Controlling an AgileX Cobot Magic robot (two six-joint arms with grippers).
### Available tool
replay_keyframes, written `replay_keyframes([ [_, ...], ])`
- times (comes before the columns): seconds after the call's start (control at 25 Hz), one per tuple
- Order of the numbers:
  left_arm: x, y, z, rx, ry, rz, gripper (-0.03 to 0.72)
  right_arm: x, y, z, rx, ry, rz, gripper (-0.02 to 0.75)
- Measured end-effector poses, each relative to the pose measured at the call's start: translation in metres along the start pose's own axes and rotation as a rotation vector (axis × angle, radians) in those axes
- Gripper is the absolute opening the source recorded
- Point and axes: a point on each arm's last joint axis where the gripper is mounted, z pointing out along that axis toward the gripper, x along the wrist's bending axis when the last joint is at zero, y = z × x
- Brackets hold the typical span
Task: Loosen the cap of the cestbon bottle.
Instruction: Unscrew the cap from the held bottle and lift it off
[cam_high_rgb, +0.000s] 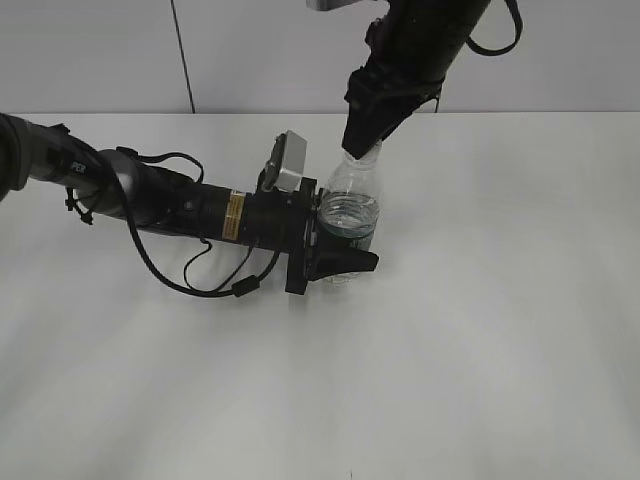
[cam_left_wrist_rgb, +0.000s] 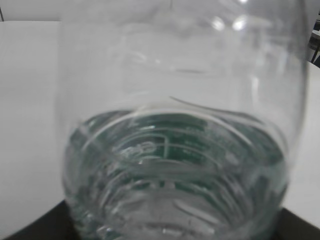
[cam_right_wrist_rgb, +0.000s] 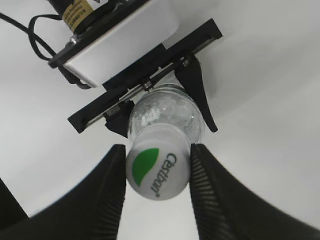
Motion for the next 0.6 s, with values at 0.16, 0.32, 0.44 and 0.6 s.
replay_keyframes([
  [0.16,0.0001,0.0,-0.0004,-0.001,0.0,0.0,0.408,0.0004,0.0003,0.0,-0.003,0.004,-0.129,0.298],
  [0.32,0.0001,-0.0002,-0.0008,0.0,-0.001,0.001,0.408,0.0007,0.0005,0.0,-0.007,0.007,-0.254,0.297],
  [0.44,0.0001,-0.0004,-0.0012,0.001,-0.002,0.003,0.408,0.0009,0.0006,0.0,-0.009,0.008,-0.325,0.297],
  [0.6,0.0,-0.0004,-0.0012,0.001,-0.004,0.005,0.408,0.0012,0.0008,0.0,-0.011,0.011,-0.416,0.297],
])
